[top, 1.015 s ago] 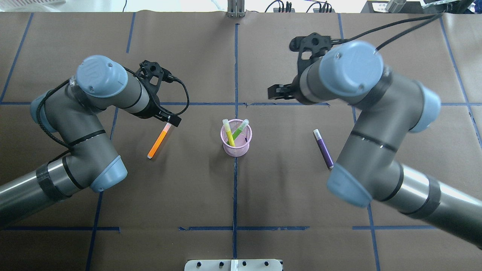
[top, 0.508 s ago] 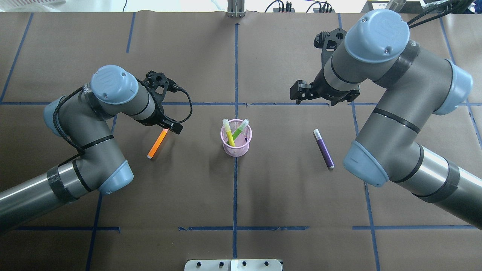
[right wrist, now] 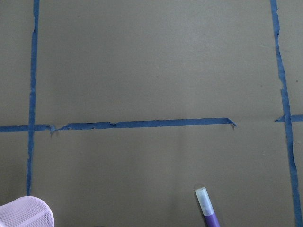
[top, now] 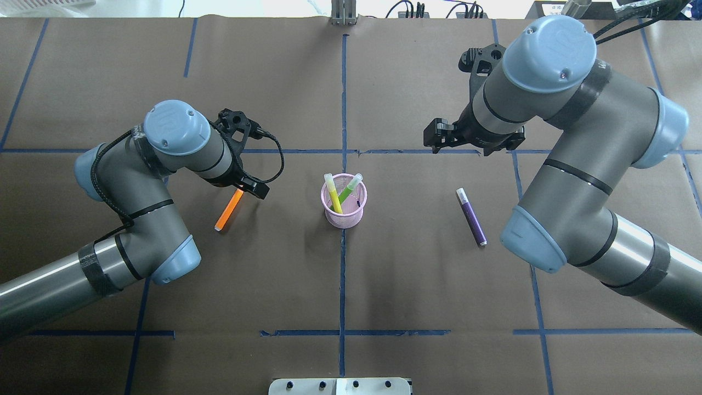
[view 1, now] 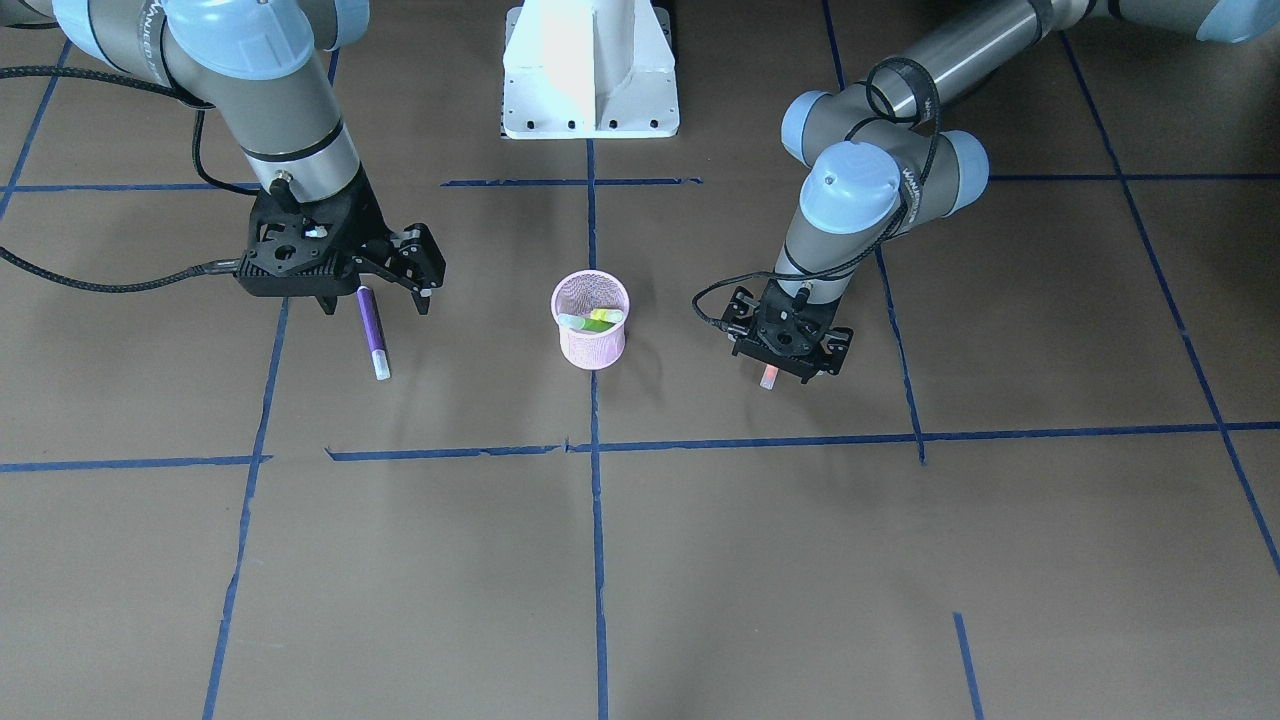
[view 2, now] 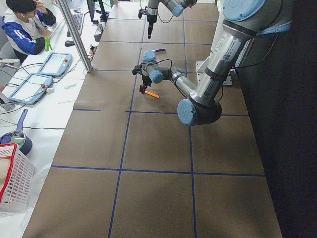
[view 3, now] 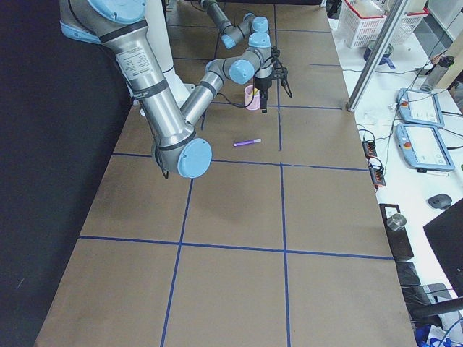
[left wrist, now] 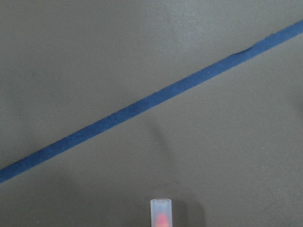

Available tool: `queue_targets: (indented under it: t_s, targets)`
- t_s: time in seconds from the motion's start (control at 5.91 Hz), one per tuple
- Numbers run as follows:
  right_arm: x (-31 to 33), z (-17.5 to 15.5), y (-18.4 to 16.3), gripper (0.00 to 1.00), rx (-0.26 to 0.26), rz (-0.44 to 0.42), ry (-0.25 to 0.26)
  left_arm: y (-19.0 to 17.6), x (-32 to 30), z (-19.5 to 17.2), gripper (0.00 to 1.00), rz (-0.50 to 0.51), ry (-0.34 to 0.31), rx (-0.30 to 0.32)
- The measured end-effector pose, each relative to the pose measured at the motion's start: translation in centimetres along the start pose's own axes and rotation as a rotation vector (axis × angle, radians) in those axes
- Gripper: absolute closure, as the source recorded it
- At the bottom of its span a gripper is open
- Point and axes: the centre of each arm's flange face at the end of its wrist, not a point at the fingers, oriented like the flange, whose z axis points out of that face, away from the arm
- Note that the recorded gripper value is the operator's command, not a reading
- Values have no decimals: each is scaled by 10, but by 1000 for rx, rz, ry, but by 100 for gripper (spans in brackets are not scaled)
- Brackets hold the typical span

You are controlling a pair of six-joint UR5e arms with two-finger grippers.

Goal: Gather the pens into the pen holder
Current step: 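Lower the left gripper and close it on the orange pen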

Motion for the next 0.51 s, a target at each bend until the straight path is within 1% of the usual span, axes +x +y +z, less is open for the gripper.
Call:
queue_targets:
  t_s: [0.51]
  targets:
    - [-1,0,0,0,1,2,-2,4,2,5,29,3,-1,-10]
